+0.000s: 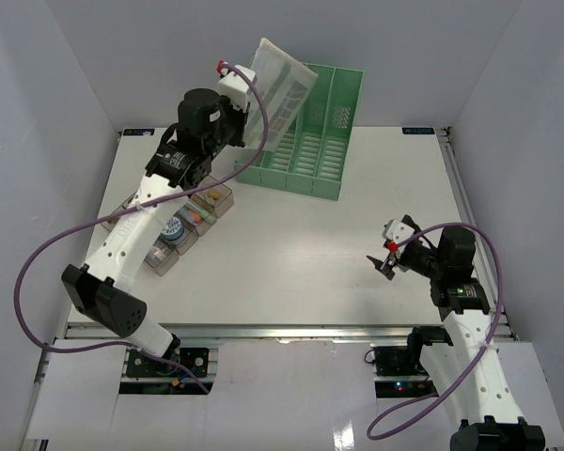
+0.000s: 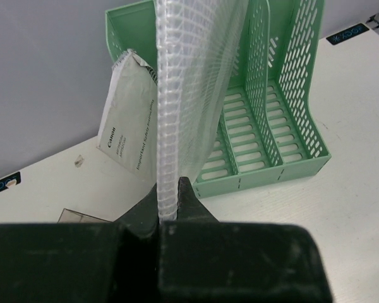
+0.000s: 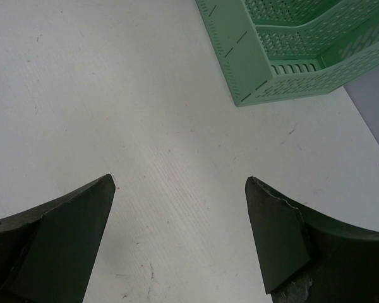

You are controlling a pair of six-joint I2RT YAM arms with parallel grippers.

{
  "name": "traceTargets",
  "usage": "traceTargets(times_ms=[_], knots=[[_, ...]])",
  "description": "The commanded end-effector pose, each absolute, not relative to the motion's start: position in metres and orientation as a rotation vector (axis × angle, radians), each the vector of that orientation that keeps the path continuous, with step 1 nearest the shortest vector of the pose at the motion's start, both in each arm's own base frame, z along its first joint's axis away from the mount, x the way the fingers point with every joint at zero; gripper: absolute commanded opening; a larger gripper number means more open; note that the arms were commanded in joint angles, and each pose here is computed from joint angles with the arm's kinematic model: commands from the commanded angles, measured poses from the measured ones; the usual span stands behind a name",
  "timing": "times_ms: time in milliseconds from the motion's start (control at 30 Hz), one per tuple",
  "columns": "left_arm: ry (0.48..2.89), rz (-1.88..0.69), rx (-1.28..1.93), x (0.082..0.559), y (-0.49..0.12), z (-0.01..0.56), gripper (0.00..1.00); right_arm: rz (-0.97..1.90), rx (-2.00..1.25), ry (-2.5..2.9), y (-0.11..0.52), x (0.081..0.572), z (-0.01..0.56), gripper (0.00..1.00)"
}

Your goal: Organize the desk

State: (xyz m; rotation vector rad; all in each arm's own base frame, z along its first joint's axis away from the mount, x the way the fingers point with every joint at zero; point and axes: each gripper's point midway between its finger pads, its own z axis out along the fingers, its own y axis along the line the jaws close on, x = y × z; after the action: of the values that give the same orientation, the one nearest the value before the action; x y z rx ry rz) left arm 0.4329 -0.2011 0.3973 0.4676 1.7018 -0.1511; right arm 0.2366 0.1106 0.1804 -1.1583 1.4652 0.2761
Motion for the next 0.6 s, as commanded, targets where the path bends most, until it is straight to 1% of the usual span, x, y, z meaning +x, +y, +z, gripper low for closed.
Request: traceTargets(times_ms=[0,133,567], knots=[[1.497,-0.165,0.362,0.408,-0.183,0.467,0.00,0.279,-1.161,1.426,0.113,0.238,0.187,0.90],[1.489,-0.155,0.353,0.405,-0.178,0.468,0.00,0.283,-1.162,1.430,0.113,0.238,0.185,0.90],[1.532,-0.135,0.352,0.422,-0.183,0.445,0.00,0.283,-1.166,1.429,0.113,0.238,0.185,0.90]])
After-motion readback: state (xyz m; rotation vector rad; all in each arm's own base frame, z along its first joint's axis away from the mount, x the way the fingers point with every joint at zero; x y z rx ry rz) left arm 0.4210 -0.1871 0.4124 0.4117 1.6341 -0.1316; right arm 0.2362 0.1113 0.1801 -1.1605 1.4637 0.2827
